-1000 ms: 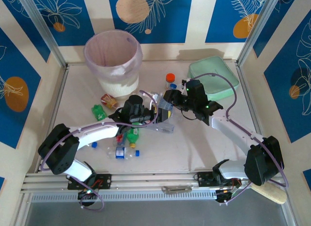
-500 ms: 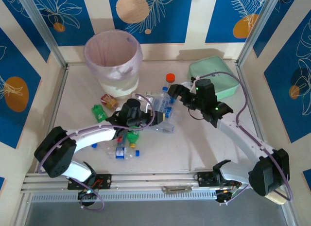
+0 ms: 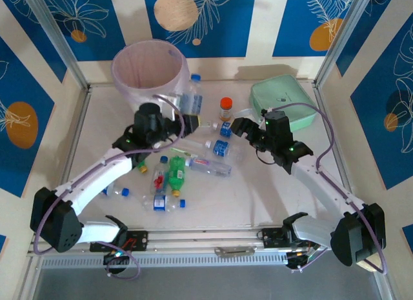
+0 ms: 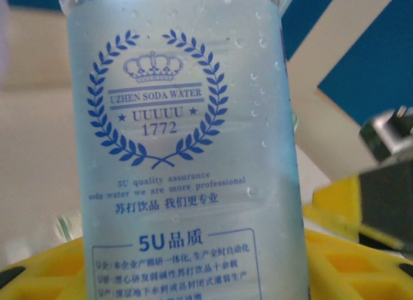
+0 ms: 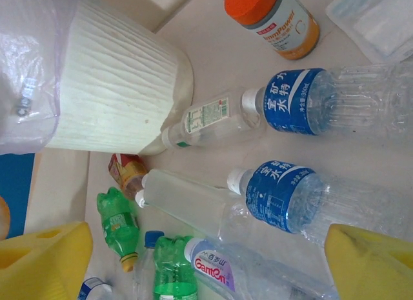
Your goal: Put the plastic bottles in the bin
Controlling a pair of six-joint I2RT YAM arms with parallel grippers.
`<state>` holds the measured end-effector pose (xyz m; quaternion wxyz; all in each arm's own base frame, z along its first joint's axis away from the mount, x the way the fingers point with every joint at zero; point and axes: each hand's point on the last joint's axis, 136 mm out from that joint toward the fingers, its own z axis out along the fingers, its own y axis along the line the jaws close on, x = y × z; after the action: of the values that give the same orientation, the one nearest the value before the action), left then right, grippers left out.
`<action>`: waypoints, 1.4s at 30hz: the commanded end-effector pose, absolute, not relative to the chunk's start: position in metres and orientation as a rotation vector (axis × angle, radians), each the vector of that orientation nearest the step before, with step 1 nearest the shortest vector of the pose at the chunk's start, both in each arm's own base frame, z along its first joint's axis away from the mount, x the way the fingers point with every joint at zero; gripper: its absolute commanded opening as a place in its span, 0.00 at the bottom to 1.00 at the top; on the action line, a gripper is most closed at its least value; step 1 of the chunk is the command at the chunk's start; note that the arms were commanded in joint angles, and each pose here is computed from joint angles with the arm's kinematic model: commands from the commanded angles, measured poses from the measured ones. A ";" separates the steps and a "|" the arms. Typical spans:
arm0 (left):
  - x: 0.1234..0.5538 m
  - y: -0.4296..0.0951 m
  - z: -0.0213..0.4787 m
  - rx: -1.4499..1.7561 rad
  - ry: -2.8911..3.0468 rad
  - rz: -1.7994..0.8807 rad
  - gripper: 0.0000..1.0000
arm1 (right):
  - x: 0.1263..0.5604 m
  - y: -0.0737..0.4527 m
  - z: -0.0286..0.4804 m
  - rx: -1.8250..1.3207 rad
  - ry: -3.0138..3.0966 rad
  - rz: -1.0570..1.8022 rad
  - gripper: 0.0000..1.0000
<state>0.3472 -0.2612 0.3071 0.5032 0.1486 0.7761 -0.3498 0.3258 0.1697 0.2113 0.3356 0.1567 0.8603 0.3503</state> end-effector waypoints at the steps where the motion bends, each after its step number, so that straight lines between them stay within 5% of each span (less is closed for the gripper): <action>1: 0.357 -0.242 0.362 0.414 1.761 -0.769 0.53 | 0.325 0.175 0.209 0.409 2.251 0.933 0.93; 7: 0.400 -0.202 0.398 0.373 1.755 -0.626 0.53 | 0.325 0.177 0.206 0.408 2.257 0.931 0.93; 16: 0.463 -0.140 0.387 0.276 1.891 -0.435 0.53 | 0.321 0.178 0.209 0.386 2.255 0.933 0.93; 32: 0.488 -0.103 0.345 0.228 2.062 -0.204 0.57 | 0.314 0.176 0.212 0.382 2.245 0.929 0.93; 35: 0.489 -0.103 0.343 0.226 2.073 -0.200 0.68 | 0.313 0.175 0.212 0.385 2.243 0.926 0.93; 38: 0.487 -0.102 0.347 0.214 2.066 -0.207 0.96 | 0.313 0.175 0.212 0.380 2.243 0.926 0.93; 42: 0.482 -0.105 0.359 0.214 2.038 -0.233 1.00 | 0.313 0.179 0.214 0.350 2.245 0.928 0.93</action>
<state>0.4870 -0.1082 0.3330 0.4917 0.0928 0.8606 -0.0947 0.3169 0.1773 0.2140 0.3347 0.1458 0.8589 0.3593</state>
